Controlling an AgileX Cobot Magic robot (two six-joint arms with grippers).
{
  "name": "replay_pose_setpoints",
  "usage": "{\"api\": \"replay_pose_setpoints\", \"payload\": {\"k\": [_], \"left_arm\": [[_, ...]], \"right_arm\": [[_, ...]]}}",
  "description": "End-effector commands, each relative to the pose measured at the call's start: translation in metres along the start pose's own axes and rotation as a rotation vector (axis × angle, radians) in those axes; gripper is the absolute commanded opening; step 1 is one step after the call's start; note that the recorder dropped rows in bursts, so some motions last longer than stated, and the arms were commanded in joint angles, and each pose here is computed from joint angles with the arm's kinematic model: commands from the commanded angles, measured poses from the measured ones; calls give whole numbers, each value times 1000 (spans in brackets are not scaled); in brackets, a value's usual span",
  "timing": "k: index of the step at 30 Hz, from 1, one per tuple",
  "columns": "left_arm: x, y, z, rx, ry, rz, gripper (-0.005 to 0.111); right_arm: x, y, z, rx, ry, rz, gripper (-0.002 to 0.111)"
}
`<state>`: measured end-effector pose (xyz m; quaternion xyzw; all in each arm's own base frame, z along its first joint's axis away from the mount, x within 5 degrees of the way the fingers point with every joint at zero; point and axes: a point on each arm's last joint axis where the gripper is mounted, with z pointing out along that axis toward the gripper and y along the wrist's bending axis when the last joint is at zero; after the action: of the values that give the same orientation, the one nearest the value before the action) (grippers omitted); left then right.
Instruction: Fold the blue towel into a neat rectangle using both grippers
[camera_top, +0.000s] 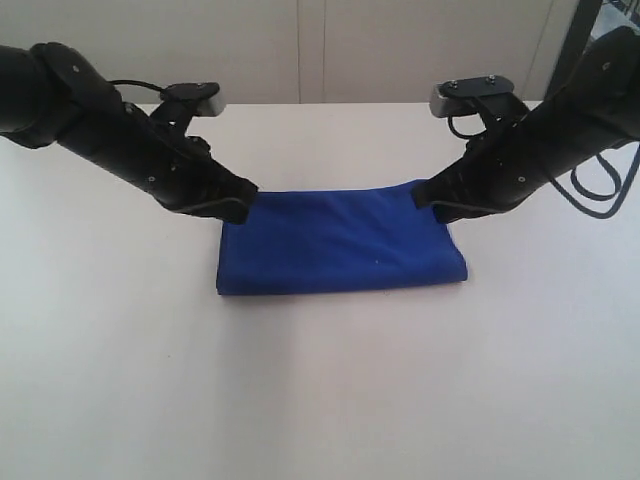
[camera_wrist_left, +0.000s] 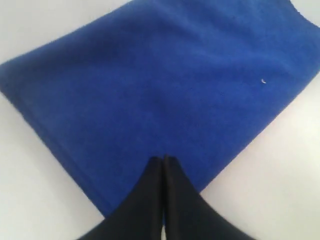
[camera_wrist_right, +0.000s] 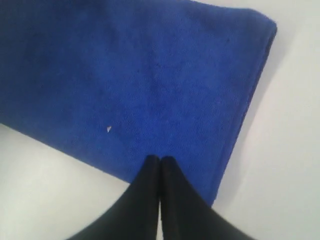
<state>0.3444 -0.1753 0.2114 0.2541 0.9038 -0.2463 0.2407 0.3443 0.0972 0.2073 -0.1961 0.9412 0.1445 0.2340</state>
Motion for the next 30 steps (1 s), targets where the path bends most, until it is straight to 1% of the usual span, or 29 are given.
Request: {"api": "replay_pose_setpoints", "payload": {"k": [1,5,7,9,11,15,21,25,30], "left_arm": [[7,24,-19,36,55,-174,0],[15,46,-37,69,102,-243,0],[20,52,-46,64,98,-269,0],[25,53,-57,52,86,-277,0],[32,49,-71,34,72,-275,0],[49,40,-97,-15,31,-273,0],[74,19,-126,-93,-20,-231,0],[85,12,-131,-98,-29,-229,0],[96,12,-126,-97,-5,-244,0]], "right_arm": [[7,0,-4,-3,66,29,0],[10,-4,-4,34,99,57,0],[10,-4,-4,40,107,77,0],[11,-4,-4,37,113,80,0],[12,-4,-4,35,120,88,0],[11,-6,2,50,103,175,0],[11,-9,22,64,98,175,0],[11,-16,39,95,60,181,0],[14,-22,56,115,63,183,0]]}}
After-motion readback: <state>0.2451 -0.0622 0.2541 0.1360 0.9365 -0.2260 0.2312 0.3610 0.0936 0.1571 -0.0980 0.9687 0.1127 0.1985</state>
